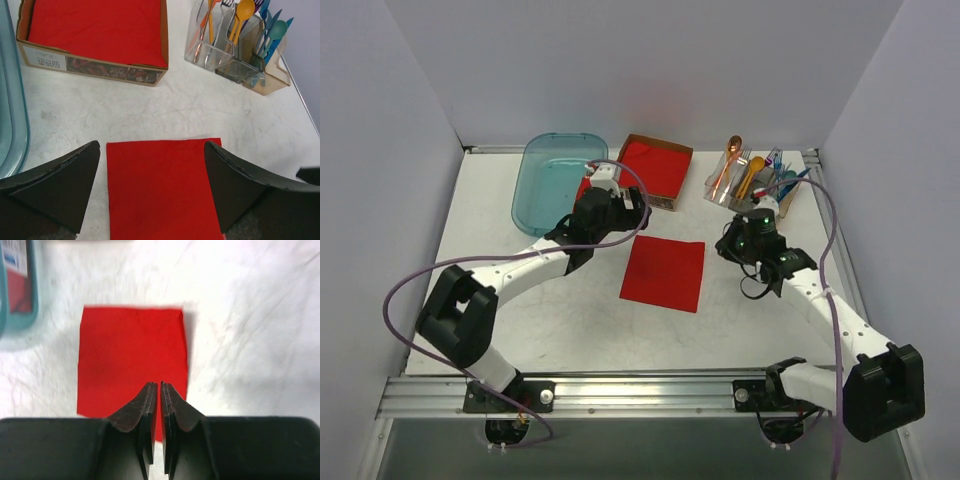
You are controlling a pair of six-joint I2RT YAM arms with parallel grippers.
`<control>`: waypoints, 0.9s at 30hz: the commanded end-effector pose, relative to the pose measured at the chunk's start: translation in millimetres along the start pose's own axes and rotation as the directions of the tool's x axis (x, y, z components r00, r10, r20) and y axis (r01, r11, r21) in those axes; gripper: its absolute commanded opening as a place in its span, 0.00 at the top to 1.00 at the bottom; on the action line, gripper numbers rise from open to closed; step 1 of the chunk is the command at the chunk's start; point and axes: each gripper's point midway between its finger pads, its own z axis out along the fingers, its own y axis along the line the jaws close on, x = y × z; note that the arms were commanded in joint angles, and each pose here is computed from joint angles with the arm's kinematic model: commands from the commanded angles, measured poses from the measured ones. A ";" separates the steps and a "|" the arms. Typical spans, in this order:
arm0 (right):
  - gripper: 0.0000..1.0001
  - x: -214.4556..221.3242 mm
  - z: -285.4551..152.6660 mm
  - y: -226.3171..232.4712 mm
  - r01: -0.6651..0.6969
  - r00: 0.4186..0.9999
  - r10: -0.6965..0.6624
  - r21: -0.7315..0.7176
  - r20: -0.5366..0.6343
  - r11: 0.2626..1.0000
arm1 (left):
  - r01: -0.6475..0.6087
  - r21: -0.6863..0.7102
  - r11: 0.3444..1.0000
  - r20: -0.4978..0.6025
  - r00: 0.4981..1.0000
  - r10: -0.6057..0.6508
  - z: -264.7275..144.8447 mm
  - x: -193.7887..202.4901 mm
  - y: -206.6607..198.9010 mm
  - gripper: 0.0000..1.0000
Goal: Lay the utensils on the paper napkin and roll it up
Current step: Adjust the napkin at the center of the board, then pick up the utensils from the container.
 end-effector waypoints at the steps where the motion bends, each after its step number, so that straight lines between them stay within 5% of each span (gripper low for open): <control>1: 0.89 -42.2 -10.2 -1.7 0.025 0.997 -0.024 -0.003 0.075 1.000 | 0.033 -0.010 0.999 -0.008 0.999 -0.033 -29.4 -8.0 -2.7 0.06; 10: 0.80 -146.7 -19.7 -7.5 -0.082 0.948 0.074 0.012 0.309 0.997 | 0.138 -0.148 0.979 -0.076 0.986 -0.150 -98.3 -17.7 22.3 0.06; 15: 0.80 -197.2 -10.7 -20.3 -0.142 0.910 0.121 0.025 0.396 0.989 | 0.047 -0.126 0.991 -0.121 0.991 -0.062 -120.8 -12.2 32.2 0.06; 20: 0.79 -228.5 16.2 -54.6 -0.185 0.892 0.106 0.141 0.439 0.973 | 0.040 -0.009 0.999 -0.026 0.999 -0.040 -130.6 -13.7 23.7 0.06; 27: 0.76 -252.7 54.9 -113.1 -0.231 0.894 0.073 0.316 0.442 0.920 | 0.008 -0.037 0.999 -0.050 0.999 -0.010 -131.2 10.0 39.9 0.06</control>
